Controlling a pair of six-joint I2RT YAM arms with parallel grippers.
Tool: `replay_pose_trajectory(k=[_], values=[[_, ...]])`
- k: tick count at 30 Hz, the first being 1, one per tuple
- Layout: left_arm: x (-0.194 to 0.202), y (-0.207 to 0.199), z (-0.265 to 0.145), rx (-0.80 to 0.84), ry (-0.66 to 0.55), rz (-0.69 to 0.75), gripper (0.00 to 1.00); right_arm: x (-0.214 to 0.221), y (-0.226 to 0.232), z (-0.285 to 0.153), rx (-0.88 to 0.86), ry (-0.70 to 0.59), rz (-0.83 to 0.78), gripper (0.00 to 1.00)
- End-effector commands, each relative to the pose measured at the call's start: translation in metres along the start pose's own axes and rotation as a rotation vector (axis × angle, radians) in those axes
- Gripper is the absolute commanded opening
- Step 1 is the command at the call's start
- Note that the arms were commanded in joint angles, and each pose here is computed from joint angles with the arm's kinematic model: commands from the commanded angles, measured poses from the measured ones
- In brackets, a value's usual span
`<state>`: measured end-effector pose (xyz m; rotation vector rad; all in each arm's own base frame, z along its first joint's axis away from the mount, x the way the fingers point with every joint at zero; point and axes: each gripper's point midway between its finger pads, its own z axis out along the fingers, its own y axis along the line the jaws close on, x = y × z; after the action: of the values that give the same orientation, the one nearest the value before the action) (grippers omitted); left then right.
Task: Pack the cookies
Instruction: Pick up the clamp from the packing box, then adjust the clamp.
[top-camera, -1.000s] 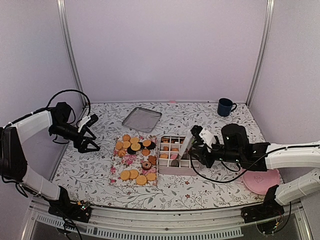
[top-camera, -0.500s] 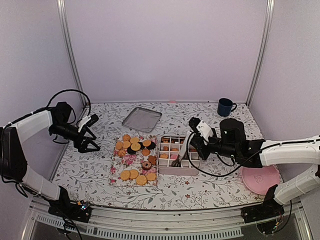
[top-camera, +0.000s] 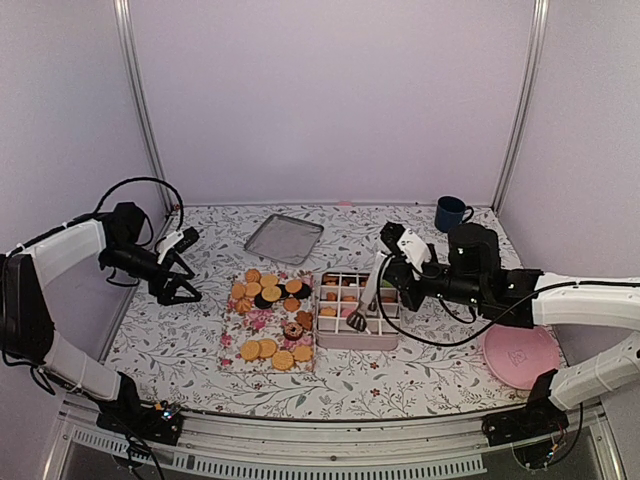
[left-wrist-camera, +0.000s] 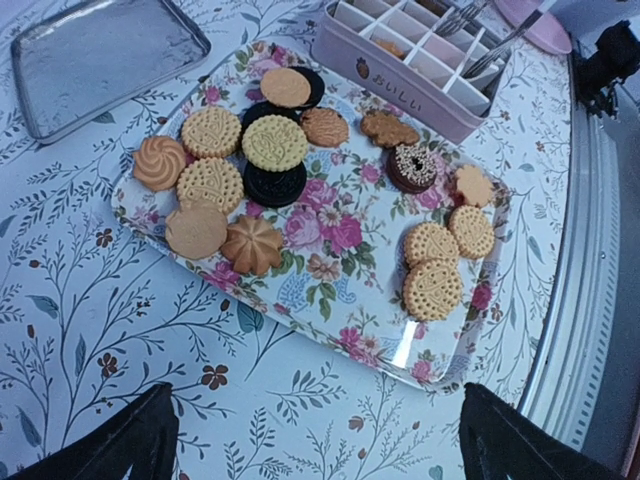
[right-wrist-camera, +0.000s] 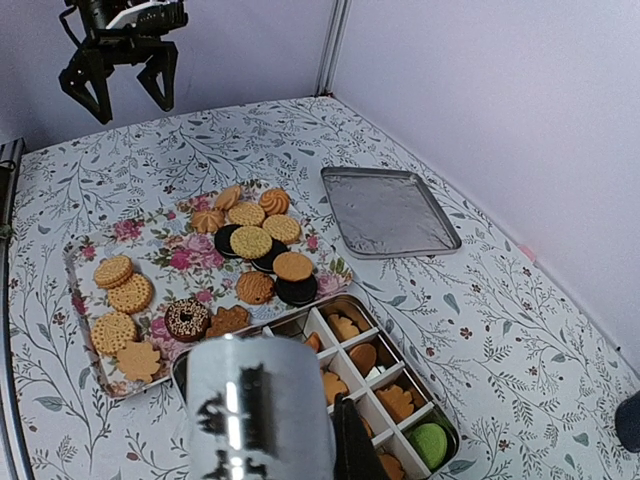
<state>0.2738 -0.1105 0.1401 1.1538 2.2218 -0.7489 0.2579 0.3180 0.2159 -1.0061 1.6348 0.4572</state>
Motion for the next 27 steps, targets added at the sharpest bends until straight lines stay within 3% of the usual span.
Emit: replay_pose_trajectory(k=[1,4,10,15,22,27], values=[[-0.008,-0.002,0.0,0.014,-0.006,0.015,0.98,-0.044,-0.009,-0.015,0.006,-0.085,-0.01,0.0],[-0.008,-0.005,0.0,0.026,-0.008,0.019,0.99,-0.058,-0.013,-0.023,0.017,-0.098,-0.004,0.0],[-0.015,-0.02,0.002,0.081,-0.027,0.036,0.99,-0.109,-0.008,-0.028,-0.053,-0.251,0.065,0.0],[-0.029,-0.03,0.0,0.12,-0.07,0.062,0.99,-0.145,0.026,0.004,-0.247,-0.363,0.148,0.0],[-0.043,-0.055,-0.003,0.232,-0.135,0.092,0.99,-0.171,0.072,0.077,-0.47,-0.397,0.228,0.0],[-0.038,-0.07,0.0,0.302,-0.137,0.114,0.9,-0.181,0.086,0.106,-0.564,-0.425,0.283,0.0]])
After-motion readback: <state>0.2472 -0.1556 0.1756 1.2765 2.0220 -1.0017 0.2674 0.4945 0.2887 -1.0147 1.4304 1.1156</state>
